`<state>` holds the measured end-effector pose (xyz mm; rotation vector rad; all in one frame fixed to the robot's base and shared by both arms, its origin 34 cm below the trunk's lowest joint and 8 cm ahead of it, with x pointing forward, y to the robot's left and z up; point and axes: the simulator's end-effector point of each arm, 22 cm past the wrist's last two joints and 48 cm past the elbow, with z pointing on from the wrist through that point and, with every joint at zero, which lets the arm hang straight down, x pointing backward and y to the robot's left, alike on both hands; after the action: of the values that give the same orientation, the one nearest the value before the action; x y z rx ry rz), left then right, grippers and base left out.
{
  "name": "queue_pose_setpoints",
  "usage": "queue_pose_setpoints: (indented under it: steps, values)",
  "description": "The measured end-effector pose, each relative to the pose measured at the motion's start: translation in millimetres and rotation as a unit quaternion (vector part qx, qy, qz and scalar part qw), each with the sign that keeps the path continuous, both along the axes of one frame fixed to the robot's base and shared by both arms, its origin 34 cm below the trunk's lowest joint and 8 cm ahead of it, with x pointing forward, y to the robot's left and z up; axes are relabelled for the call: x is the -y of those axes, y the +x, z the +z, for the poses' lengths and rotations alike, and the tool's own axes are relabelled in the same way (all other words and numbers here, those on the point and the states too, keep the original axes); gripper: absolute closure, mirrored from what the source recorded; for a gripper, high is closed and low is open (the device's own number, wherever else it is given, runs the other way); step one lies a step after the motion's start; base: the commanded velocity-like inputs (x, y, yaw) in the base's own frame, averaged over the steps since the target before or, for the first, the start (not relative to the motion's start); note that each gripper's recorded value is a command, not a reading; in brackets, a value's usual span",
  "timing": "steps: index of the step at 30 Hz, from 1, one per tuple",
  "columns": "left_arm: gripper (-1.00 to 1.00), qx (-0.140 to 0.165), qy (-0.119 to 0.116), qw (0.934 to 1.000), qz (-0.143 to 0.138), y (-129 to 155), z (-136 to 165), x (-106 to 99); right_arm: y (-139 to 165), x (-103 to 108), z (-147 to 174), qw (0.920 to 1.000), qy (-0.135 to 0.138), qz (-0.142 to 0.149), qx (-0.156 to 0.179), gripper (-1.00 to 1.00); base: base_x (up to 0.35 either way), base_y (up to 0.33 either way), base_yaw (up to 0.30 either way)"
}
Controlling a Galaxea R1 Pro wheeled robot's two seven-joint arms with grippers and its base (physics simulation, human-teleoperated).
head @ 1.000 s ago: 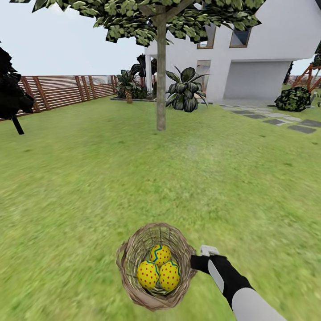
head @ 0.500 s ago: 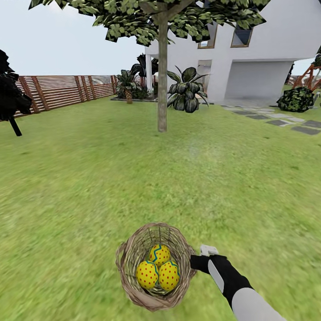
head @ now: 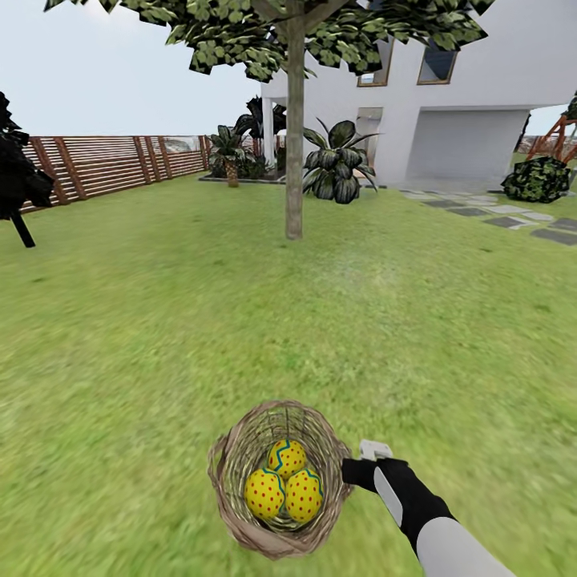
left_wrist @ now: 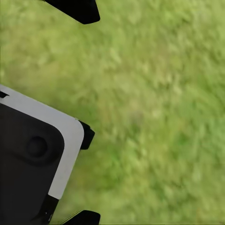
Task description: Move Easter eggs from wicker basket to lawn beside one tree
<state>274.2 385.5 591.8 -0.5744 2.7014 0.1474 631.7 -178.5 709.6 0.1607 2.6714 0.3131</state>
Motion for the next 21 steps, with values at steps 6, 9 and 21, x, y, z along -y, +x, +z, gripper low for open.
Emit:
queue_pose_setpoints:
  steps: [6,9,21]
  values:
    - [-1.00,0.000,0.000,1.0000,0.000,0.0,0.0,0.1,0.1,-0.4,0.1,1.0000,0.001,0.000,0.000,1.00,0.318,0.102,0.000]
    - [-1.00,0.000,0.000,1.0000,0.000,0.0,0.0,0.0,0.1,-0.9,0.2,1.0000,0.001,0.000,0.000,1.00,0.318,0.102,0.000]
    - [-1.00,0.000,0.000,1.0000,0.000,0.0,0.0,0.0,0.0,-2.0,0.2,1.0000,0.001,0.001,0.000,1.00,0.318,0.102,0.000]
